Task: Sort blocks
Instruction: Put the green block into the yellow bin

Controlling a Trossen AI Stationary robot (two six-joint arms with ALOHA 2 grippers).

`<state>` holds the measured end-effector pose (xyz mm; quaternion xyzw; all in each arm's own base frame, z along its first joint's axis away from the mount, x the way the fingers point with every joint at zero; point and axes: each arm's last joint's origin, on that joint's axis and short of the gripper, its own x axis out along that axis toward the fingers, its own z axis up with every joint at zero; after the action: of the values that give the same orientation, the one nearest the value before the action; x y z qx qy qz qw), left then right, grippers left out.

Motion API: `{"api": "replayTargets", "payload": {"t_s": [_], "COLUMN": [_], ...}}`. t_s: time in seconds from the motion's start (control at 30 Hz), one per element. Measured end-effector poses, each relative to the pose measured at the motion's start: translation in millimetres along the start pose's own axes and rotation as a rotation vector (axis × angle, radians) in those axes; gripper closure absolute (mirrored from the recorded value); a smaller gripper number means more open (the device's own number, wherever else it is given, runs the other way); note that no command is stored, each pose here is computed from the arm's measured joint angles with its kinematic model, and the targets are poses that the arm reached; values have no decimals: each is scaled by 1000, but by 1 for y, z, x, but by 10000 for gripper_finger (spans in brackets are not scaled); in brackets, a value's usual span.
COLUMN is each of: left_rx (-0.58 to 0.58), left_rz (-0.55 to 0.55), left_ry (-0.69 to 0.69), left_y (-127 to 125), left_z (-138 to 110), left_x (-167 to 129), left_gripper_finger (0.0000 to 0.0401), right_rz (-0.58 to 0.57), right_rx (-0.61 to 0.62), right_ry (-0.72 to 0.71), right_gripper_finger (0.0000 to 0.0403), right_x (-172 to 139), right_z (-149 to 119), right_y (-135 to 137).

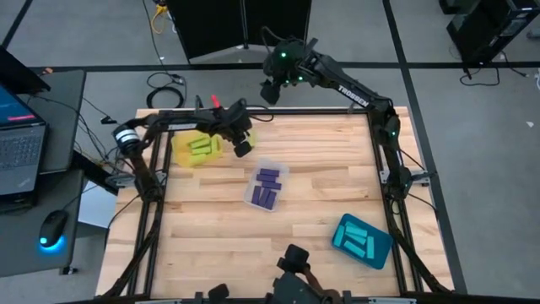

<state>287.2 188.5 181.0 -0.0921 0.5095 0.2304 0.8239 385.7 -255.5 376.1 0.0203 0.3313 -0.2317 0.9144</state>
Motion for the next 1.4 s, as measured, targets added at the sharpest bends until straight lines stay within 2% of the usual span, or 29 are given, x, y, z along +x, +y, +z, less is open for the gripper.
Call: {"api": "replayTargets", "payload": {"t_s": [0.1, 0.4, 1.07, 1.17, 1.27, 1.4], "left_rx": [59, 57, 68, 135, 224, 252], "left_rz": [-44, -61, -99, -205, -207, -311], "left_ry": [12, 57, 123, 67, -28, -155], "left_y": [6, 22, 25, 21, 7, -3], "left_z": [-2, -6, 23, 34, 50, 61], "left_x": [8, 25, 58, 62, 61, 57], "left_gripper_finger": [393, 397, 400, 400, 401, 401], "right_rz": [-8, -1, -12, -12, -8, -3], "right_rx": [-7, -15, -33, -35, -35, -34], "right_ry": [17, -16, -68, -76, -67, -58], "right_gripper_finger": [170, 171, 176, 178, 178, 177], "right_x": [0, -3, -16, -16, -16, -16], "right_z": [-2, 1, 7, 8, 8, 7], "right_y": [-4, -6, -9, -8, -6, -5]}}
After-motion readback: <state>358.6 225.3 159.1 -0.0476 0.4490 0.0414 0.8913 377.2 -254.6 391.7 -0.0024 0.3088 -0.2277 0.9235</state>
